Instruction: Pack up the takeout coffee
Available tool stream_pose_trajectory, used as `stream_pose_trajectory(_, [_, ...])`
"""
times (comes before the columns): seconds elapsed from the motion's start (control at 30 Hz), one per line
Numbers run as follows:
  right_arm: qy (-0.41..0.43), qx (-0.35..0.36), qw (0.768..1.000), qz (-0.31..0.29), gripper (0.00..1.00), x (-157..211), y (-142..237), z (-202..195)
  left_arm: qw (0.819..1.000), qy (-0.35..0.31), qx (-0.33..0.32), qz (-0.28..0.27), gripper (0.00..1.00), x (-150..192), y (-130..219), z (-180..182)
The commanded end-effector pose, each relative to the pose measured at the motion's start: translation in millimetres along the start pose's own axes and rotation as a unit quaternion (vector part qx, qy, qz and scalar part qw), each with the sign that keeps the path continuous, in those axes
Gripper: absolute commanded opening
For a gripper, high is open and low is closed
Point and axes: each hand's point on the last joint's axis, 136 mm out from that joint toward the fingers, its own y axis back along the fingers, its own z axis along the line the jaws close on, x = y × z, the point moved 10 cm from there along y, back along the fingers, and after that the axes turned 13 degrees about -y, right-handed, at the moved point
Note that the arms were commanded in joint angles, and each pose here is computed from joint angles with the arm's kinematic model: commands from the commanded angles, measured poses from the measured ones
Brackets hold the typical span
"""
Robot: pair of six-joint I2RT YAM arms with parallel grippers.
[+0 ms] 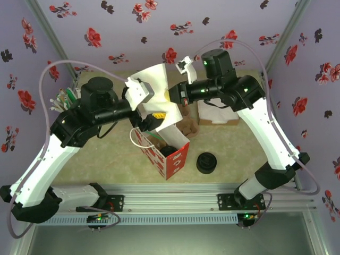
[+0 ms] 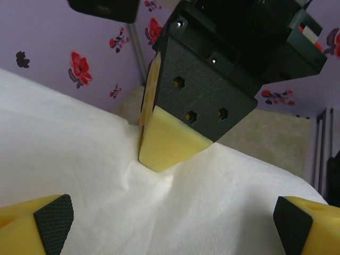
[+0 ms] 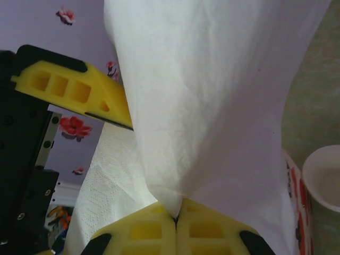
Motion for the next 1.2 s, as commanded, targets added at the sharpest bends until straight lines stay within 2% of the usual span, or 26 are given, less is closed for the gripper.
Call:
stream_pose_trajectory(0.0, [0.025, -0.037, 0.999, 0.027, 0.00, 8.1, 3.9, 16.2, 0.999, -0.040, -0.006, 0.027, 0.99, -0.8, 3.0, -1.4])
stream_pose_trajectory(0.3, [0.034, -0.116, 0.991, 0.064, 0.00, 18.5, -0.1, 37.4, 0.998, -0.042, 0.008, 0.047, 0.99, 5.3, -1.5, -6.9])
stream_pose_trajectory(0.63, [0.041, -0.151, 0.985, 0.076, 0.00, 22.1, -12.1, 57.0, 0.999, -0.024, 0.037, -0.007, 0.99, -2.7, 7.0, -14.3])
stream_pose_trajectory(0.7, [0.043, -0.155, 0.984, 0.075, 0.00, 22.5, -11.3, 60.1, 0.999, -0.020, 0.041, -0.017, 0.97, -3.9, 10.1, -15.6])
stream_pose_trajectory(0.8, [0.043, -0.156, 0.984, 0.070, 0.00, 21.7, -10.2, 61.5, 0.999, -0.015, 0.045, -0.024, 0.86, -5.0, 13.7, -17.1])
stream_pose_trajectory(0.97, [0.042, -0.145, 0.986, 0.066, 0.00, 21.3, -11.6, 59.2, 0.998, -0.003, 0.049, -0.029, 0.55, -5.3, 18.2, -19.2])
stream_pose_trajectory(1.17, [0.042, -0.140, 0.988, 0.055, 0.03, 19.1, -10.0, 59.8, 0.998, 0.007, 0.049, -0.025, 0.22, -1.2, 20.6, -21.5])
